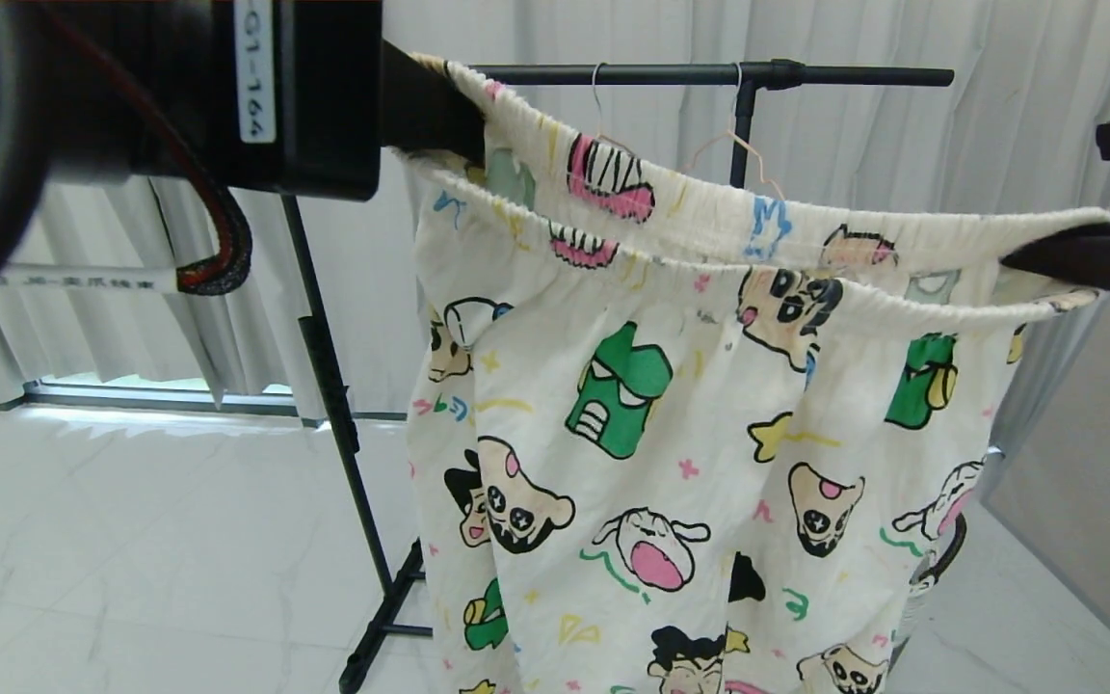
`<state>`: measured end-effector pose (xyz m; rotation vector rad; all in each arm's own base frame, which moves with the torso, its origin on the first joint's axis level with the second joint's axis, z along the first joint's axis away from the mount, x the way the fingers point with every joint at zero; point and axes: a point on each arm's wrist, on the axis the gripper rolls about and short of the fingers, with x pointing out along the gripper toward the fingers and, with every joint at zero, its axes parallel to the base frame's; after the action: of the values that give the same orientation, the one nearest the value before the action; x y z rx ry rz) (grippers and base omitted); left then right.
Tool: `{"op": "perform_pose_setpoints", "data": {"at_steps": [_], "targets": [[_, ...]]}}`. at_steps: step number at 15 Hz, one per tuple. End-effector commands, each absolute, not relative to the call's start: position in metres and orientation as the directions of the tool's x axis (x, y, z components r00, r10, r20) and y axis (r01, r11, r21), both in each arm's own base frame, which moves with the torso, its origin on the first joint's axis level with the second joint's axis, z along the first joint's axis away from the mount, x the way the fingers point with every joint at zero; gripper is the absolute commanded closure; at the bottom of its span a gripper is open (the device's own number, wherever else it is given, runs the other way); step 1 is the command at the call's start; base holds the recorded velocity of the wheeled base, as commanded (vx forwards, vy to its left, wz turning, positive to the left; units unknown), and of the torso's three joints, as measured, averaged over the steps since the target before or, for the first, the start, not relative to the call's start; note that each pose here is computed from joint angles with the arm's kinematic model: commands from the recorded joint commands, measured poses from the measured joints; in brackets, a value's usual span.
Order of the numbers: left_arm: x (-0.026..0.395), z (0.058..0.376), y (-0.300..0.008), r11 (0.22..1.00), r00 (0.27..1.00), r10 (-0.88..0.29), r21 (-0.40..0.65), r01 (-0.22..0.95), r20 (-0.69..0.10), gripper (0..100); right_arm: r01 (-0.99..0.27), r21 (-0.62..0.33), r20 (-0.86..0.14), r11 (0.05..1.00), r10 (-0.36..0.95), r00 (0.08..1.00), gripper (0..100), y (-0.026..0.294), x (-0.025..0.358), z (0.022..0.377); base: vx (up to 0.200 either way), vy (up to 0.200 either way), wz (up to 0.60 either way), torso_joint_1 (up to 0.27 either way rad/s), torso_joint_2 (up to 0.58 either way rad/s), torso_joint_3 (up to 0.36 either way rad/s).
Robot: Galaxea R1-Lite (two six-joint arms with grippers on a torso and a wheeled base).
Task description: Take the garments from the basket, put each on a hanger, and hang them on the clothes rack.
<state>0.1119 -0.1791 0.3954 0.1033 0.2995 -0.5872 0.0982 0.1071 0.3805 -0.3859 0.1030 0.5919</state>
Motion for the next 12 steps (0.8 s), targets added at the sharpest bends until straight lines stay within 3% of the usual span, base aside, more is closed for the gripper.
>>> {"op": "perform_pose_setpoints", "data": {"at_steps": [1, 4, 9, 12], "targets": [[0.117, 0.389, -0.18, 0.85, 0.809, -0.489, 0.031, 0.527, -0.326, 100, -0.579, -0.319, -0.198, 0.75, 0.545, 0.815, 0, 0.099, 0.091, 0.378, 0.0, 0.0, 0.0, 0.0, 0.0, 0.0], [0.129, 0.372, -0.179, 0.899, 0.853, -0.368, 0.092, 0.428, -0.369, 100, -0.624, -0.302, -0.173, 0.721, 0.602, 0.779, 0, 0.087, 0.079, 0.379, 0.0, 0.0, 0.0, 0.0, 0.0, 0.0], [0.128, 0.369, -0.177, 0.901, 0.853, -0.358, 0.101, 0.423, -0.38, 100, -0.599, -0.295, -0.183, 0.744, 0.572, 0.8, 0, 0.079, 0.076, 0.372, 0.0, 0.0, 0.0, 0.0, 0.0, 0.0], [0.122, 0.347, -0.146, 0.921, 0.862, -0.272, 0.145, 0.362, -0.427, 100, -0.334, -0.319, -0.254, 0.887, 0.259, 0.932, 0, 0.056, 0.103, 0.354, 0.0, 0.0, 0.0, 0.0, 0.0, 0.0]]}}
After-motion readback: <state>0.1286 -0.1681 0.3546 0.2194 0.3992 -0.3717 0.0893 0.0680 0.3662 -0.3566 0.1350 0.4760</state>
